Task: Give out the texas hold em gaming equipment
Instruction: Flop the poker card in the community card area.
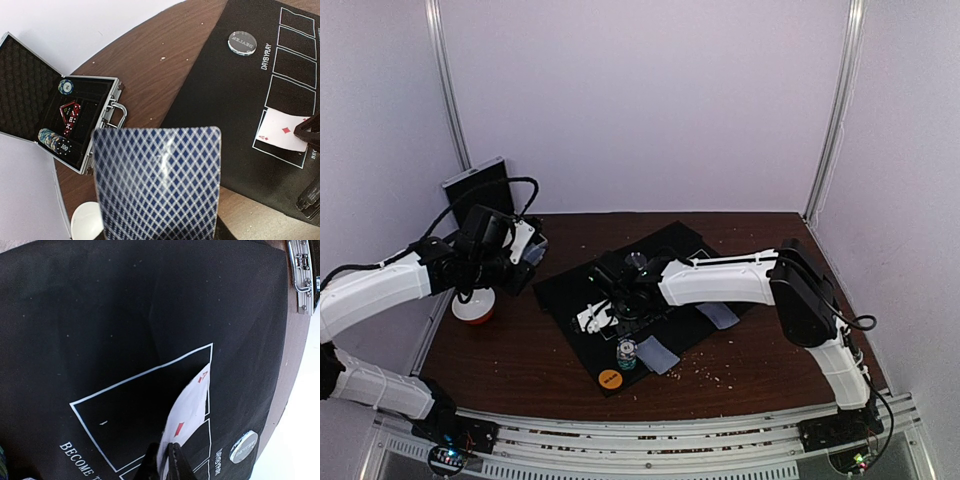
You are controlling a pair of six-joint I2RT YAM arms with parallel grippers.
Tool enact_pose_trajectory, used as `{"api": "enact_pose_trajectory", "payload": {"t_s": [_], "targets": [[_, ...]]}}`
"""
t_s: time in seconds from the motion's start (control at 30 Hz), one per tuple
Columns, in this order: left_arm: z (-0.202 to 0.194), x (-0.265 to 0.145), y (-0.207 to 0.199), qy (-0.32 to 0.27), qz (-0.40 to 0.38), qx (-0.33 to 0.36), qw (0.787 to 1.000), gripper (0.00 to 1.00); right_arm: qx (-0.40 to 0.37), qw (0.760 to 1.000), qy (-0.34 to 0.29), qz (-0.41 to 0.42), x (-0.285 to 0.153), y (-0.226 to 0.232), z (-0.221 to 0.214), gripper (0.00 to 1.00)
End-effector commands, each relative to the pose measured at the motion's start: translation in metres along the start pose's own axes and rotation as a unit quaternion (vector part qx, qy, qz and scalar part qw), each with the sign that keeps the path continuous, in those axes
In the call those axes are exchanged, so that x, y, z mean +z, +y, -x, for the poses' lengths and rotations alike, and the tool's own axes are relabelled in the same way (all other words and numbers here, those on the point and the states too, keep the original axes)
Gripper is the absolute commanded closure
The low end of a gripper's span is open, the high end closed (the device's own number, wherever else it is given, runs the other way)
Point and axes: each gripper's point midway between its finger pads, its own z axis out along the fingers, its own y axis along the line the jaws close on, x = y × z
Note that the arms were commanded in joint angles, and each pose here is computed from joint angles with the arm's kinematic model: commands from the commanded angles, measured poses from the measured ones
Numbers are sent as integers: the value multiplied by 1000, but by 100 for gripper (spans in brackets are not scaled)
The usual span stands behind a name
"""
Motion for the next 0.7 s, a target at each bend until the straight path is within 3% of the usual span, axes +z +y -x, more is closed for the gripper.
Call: {"api": "enact_pose_trajectory", "payload": {"t_s": [0.0, 0.27, 0.67], "targets": [[14, -7, 7, -31, 6, -8, 999, 60, -7, 1000, -17, 10, -13, 1, 10, 89], [13, -7, 8, -30, 6, -5, 1000, 60, -10, 999, -30, 12, -25, -1, 15, 82], [13, -11, 9, -32, 6, -6, 999, 60, -1, 999, -34, -9, -56, -18, 15, 61]]}}
